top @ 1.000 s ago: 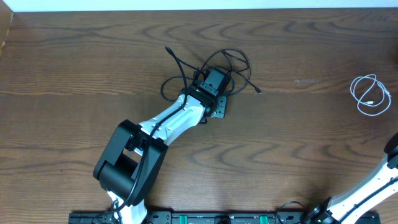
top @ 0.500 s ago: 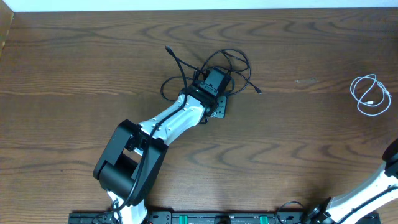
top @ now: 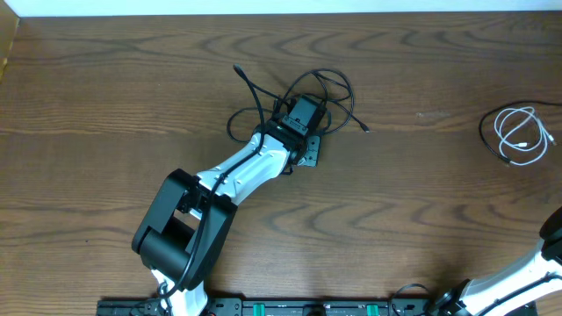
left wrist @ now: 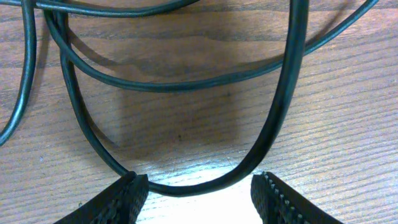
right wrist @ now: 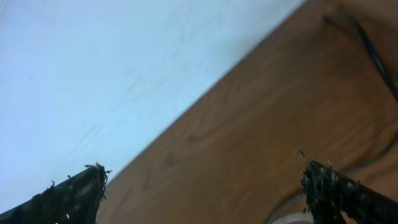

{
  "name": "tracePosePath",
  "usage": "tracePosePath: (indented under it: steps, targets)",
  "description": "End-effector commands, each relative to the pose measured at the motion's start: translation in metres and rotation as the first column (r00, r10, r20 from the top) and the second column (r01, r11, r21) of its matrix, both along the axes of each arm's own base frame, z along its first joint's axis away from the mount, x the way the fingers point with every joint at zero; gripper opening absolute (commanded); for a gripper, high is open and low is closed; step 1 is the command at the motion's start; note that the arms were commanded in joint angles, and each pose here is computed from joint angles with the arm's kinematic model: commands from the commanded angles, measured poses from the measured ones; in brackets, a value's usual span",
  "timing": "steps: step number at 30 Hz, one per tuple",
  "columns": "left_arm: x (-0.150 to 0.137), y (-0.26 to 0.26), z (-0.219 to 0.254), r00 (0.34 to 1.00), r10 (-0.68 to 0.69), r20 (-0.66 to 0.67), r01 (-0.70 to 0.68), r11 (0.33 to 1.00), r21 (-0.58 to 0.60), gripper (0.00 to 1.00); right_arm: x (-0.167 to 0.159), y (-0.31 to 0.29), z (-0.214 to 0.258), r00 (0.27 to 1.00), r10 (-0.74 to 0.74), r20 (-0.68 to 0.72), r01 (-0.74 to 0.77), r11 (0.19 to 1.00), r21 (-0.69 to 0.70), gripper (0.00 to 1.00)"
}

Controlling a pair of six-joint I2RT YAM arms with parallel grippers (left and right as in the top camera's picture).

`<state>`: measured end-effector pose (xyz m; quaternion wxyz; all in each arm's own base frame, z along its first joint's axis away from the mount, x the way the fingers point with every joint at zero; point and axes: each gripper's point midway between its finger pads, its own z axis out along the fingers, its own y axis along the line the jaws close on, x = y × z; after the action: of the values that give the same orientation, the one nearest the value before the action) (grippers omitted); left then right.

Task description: Untangle cables

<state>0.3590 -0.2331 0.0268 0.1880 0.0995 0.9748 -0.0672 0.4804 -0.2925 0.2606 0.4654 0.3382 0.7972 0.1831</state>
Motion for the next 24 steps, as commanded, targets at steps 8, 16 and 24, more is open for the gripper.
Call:
tracePosePath:
  steps: [8,16,24]
  targets:
    - [0.007,-0.003,0.036,0.994,-0.069,0.080,0.070,0.998,-0.008,0.59,0.003,0.113,-0.031,0.933,0.315,-0.173,-0.317,0.948,0.020,0.98]
    - [0.003,0.000,0.130,0.966,-0.051,0.255,0.081,0.991,-0.108,0.67,0.017,0.206,-0.040,0.841,0.494,-0.222,-0.499,0.866,0.036,0.99]
    - [-0.019,0.037,0.189,0.949,0.011,0.316,0.039,0.988,-0.152,0.72,0.028,0.298,-0.054,0.763,0.560,-0.323,-0.600,0.800,-0.031,0.98]
